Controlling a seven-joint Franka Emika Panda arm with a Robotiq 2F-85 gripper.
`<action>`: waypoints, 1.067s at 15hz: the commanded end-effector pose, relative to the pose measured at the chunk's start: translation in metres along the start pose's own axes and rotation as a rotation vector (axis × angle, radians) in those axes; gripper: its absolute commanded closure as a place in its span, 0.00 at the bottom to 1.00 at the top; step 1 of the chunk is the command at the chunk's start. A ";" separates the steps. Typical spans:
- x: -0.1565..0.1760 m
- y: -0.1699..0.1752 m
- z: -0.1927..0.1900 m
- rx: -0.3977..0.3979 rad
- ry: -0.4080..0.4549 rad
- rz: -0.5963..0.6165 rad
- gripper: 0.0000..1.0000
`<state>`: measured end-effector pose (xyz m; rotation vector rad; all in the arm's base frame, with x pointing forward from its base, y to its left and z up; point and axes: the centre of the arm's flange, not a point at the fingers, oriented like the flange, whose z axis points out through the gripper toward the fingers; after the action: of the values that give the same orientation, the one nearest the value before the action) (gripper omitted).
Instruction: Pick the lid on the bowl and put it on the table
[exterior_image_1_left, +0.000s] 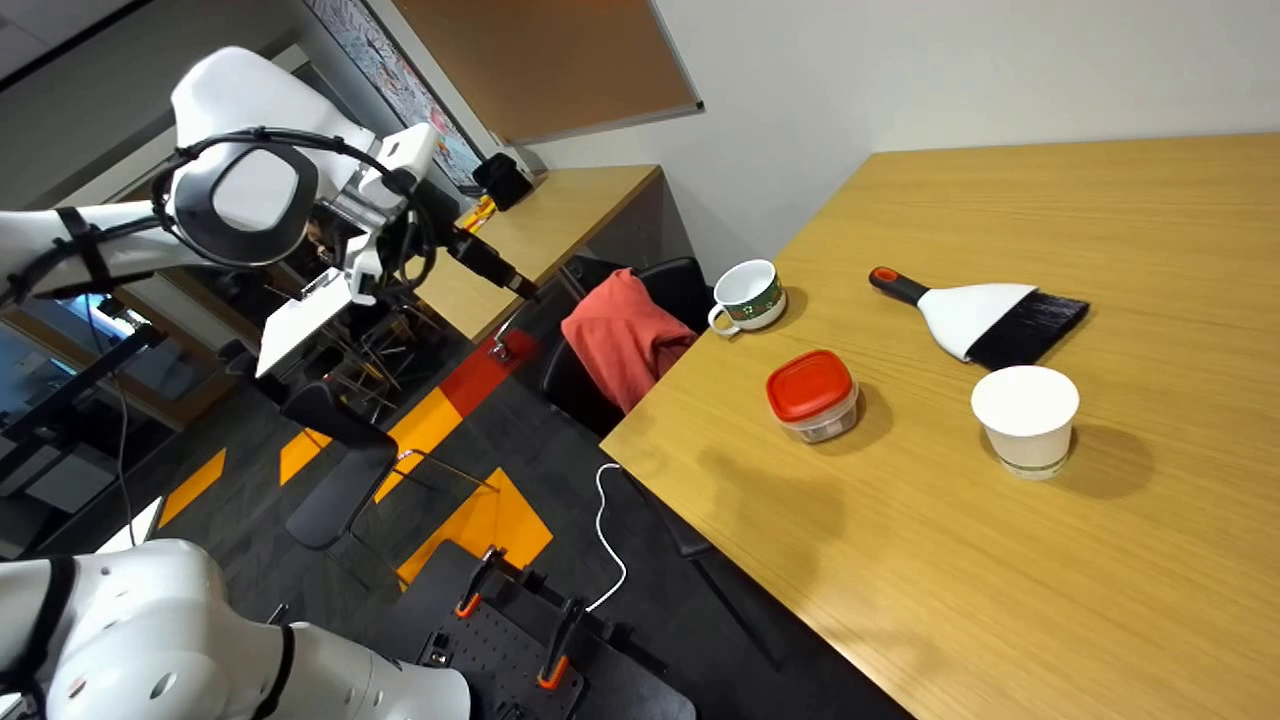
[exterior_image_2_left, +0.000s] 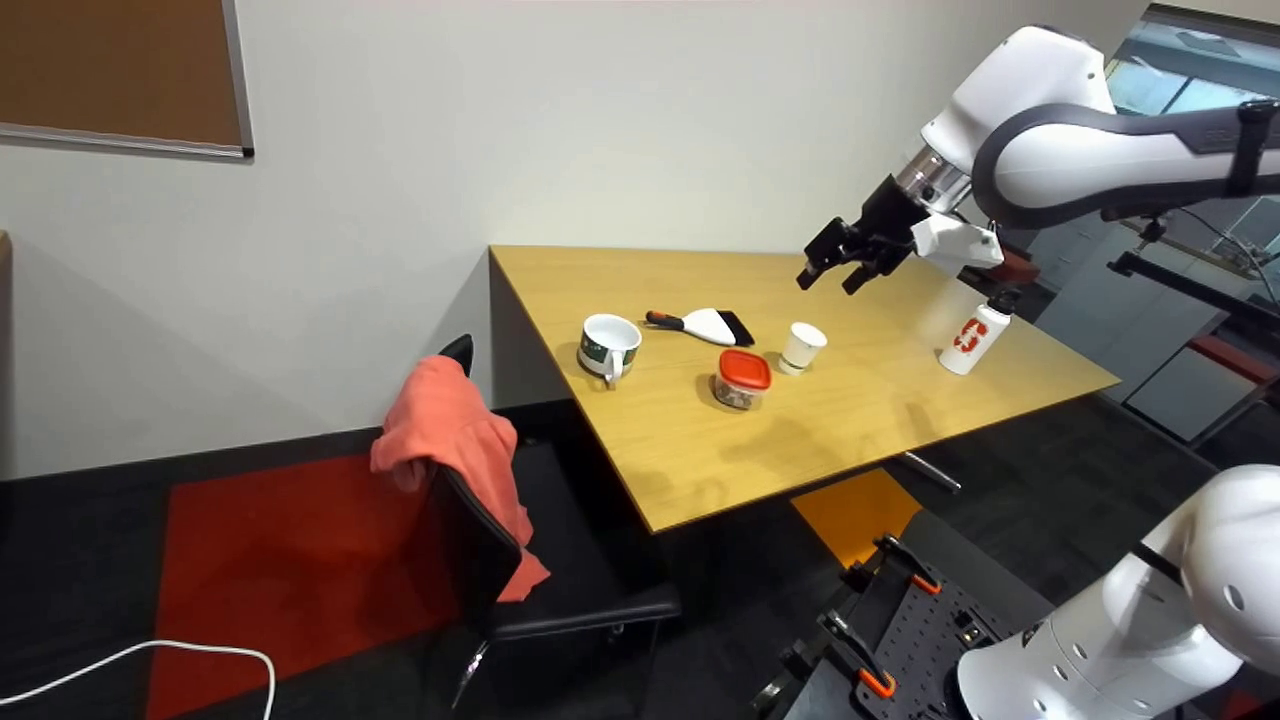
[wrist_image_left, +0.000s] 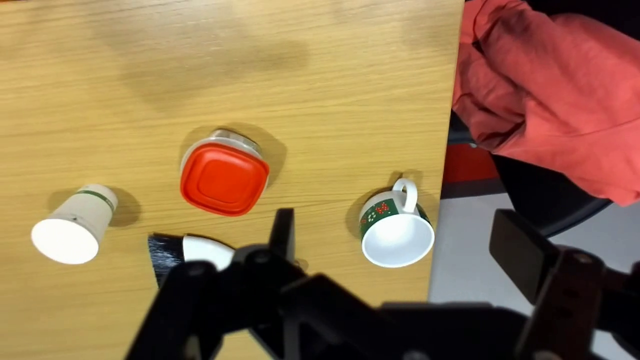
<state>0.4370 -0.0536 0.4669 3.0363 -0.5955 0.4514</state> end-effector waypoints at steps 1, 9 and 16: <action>0.000 0.000 0.000 0.000 0.000 0.000 0.00; 0.033 0.069 0.028 -0.035 0.034 0.186 0.00; 0.064 0.160 0.115 -0.058 0.037 0.332 0.00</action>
<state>0.4418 -0.2002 0.3949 2.8893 -1.0573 0.4853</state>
